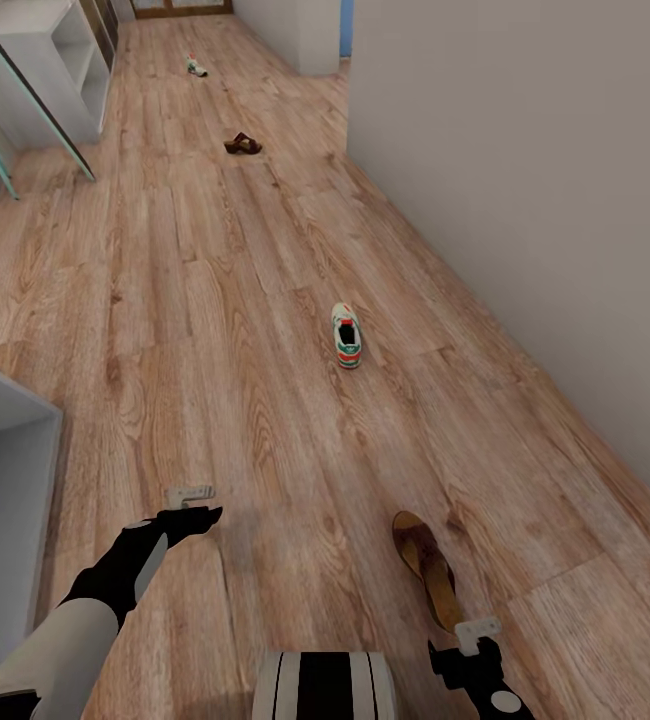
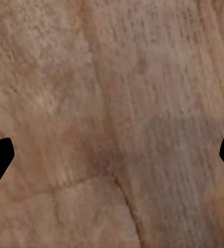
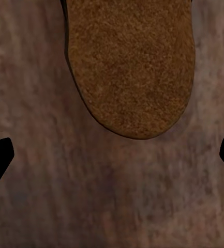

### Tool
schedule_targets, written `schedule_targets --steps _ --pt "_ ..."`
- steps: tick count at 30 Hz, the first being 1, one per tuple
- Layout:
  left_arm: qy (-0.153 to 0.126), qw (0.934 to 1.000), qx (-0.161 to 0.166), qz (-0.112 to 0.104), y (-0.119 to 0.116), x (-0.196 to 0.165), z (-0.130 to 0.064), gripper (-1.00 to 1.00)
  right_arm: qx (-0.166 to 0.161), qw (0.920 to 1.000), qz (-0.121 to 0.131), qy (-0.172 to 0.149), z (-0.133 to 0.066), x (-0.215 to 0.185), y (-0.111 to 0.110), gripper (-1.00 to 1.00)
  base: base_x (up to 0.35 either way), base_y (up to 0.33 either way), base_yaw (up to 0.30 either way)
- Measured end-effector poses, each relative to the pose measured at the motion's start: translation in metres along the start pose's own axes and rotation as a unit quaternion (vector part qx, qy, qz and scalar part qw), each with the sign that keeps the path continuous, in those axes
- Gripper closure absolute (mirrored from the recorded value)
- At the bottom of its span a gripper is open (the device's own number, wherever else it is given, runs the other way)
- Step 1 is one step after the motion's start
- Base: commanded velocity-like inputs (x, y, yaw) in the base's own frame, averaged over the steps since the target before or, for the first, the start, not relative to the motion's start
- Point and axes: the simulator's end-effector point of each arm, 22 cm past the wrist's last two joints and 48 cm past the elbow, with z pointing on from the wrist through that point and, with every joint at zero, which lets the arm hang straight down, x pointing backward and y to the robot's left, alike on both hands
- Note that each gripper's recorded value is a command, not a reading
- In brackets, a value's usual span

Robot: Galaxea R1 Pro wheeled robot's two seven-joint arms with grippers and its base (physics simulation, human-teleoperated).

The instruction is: Pick up the two gym shoes and the two sandals from the corridor floor and place them onto the hallstand (shoe rack) in the corridor, making sure they are on the rack and not on the floor. Arrange them so the two gym shoes are next to each other and the two sandals are next to each other.

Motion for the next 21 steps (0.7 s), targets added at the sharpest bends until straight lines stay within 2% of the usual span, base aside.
schedule_targets --steps 6,13,21 --pt "-0.003 1.0 0.0 0.001 0.001 -0.003 -0.001 -1.0 0.0 1.0 0.0 0.0 0.0 0.0 0.0 -1.0 0.014 0.0 0.0" --pt "-0.016 0.9999 0.0 0.003 0.0 -0.014 -0.003 -1.0 0.0 1.0 0.0 0.0 0.0 0.0 0.0 -1.0 0.147 0.0 0.0" --pt "-0.017 0.9998 0.0 0.004 -0.001 -0.016 -0.003 -1.0 0.0 1.0 0.0 0.0 0.0 0.0 0.0 -1.0 0.027 0.0 0.0"
